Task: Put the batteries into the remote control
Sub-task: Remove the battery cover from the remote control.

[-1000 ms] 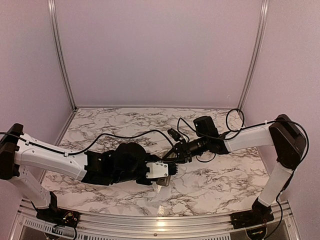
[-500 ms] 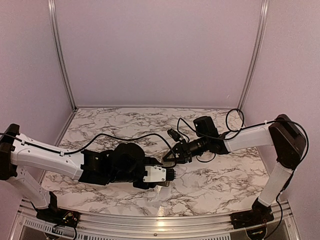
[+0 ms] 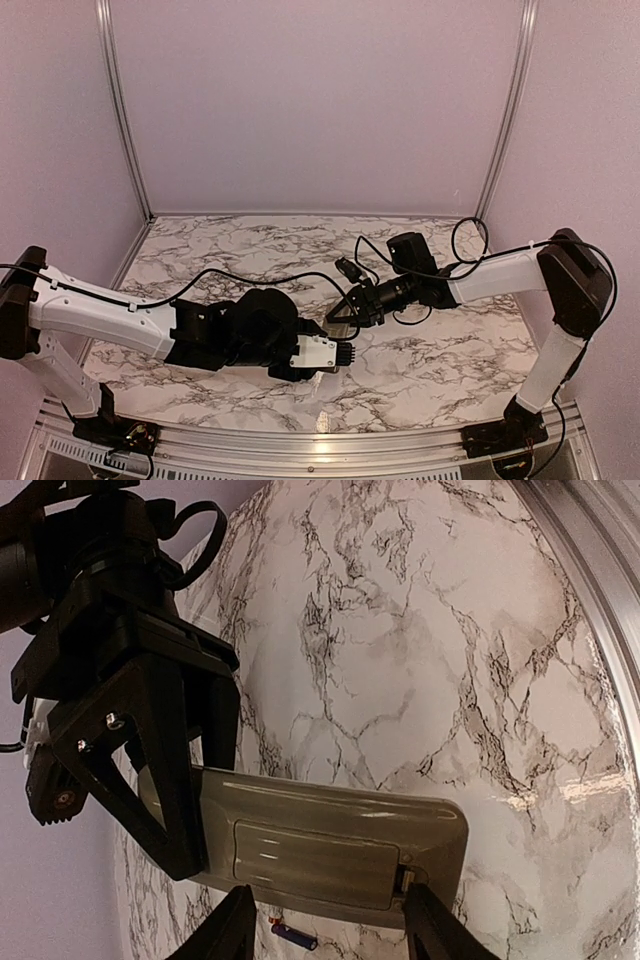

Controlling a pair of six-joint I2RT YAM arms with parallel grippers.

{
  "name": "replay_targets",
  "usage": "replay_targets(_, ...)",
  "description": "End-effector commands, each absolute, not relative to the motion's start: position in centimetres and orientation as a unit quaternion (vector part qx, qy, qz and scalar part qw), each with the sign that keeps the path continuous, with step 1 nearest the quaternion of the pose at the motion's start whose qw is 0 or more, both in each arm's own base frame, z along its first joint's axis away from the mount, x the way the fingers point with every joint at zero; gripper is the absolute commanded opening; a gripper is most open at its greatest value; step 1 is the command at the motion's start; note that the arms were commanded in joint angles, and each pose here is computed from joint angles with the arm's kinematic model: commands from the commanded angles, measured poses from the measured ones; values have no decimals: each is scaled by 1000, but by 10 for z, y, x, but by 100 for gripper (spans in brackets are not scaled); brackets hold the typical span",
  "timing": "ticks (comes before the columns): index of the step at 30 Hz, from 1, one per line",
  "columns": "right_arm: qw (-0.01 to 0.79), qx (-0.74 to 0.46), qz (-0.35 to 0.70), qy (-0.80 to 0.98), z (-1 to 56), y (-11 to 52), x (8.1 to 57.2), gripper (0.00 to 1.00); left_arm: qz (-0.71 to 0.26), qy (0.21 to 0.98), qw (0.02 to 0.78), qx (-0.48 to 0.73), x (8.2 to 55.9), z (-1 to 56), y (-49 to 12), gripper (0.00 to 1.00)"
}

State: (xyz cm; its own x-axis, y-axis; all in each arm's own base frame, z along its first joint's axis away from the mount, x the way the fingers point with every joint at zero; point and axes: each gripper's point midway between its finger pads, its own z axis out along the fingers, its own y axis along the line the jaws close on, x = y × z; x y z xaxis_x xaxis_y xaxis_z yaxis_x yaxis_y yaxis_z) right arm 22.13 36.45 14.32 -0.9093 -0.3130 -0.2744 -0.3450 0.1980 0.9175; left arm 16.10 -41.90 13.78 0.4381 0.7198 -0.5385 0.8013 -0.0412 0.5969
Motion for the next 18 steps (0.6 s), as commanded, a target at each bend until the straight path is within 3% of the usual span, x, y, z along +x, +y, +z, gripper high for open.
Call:
replay_targets(1, 9, -228, 612, 757, 156, 371, 217, 0, -51, 528, 434, 728, 158, 133, -425, 53)
replay_targets(12, 7, -231, 615, 754, 159, 372, 215, 0, -47, 532, 429, 729, 160, 124, -425, 52)
replay_targets(18, -6, -239, 628, 741, 163, 375, 207, 0, -10, 530, 464, 710, 177, 134, -419, 49)
